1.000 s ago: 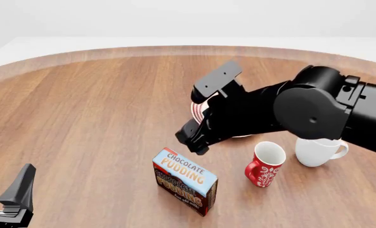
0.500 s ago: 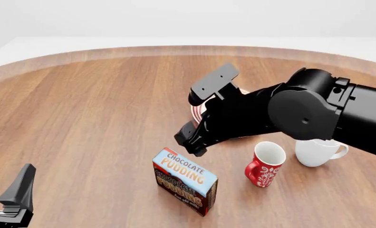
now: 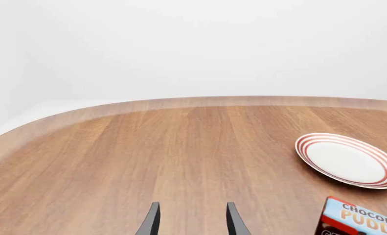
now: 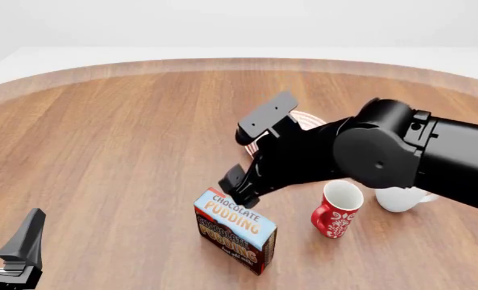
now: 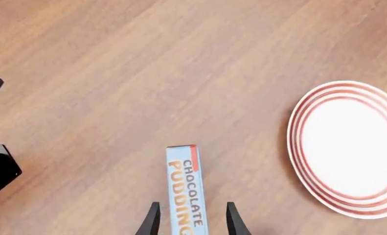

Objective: Put the chocolate pudding to the right of the plate.

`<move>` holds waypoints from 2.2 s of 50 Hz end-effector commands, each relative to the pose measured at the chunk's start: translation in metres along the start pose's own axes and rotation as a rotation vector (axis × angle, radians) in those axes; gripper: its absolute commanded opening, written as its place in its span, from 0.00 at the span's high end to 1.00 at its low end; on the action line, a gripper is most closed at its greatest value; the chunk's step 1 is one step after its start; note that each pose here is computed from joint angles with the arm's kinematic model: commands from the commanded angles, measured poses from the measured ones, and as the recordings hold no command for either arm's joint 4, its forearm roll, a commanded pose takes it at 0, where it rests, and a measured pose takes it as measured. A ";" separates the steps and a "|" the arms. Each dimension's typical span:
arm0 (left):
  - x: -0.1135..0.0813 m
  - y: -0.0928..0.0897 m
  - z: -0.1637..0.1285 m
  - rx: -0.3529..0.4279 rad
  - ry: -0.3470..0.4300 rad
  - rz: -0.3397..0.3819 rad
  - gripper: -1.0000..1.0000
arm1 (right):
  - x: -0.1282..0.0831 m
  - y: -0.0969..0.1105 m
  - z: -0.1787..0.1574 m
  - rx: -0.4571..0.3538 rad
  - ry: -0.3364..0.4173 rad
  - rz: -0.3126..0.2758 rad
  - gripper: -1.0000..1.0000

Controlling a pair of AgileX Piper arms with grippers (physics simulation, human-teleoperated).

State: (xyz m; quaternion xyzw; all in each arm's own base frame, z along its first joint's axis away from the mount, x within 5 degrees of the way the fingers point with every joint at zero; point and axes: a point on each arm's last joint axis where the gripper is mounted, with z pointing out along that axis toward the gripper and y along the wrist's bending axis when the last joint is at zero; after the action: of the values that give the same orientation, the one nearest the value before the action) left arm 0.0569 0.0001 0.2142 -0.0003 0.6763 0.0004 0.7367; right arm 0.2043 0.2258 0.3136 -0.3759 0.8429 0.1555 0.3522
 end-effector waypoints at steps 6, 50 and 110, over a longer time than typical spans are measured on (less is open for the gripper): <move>0.000 0.000 0.000 0.000 0.000 0.000 0.00 | 0.007 0.002 0.007 -0.003 0.012 0.009 0.00; 0.000 0.000 0.000 0.000 0.000 0.000 0.00 | 0.026 0.006 0.033 -0.013 0.047 0.043 0.00; 0.000 0.000 0.000 0.000 0.000 0.000 0.00 | 0.050 0.010 0.068 -0.017 0.084 0.097 0.00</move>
State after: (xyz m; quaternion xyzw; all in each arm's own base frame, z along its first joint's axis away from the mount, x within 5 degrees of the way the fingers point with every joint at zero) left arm 0.0569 0.0001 0.2142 -0.0003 0.6763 0.0003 0.7367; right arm 0.2063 0.2403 0.2359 -0.3466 0.8713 0.1613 0.3078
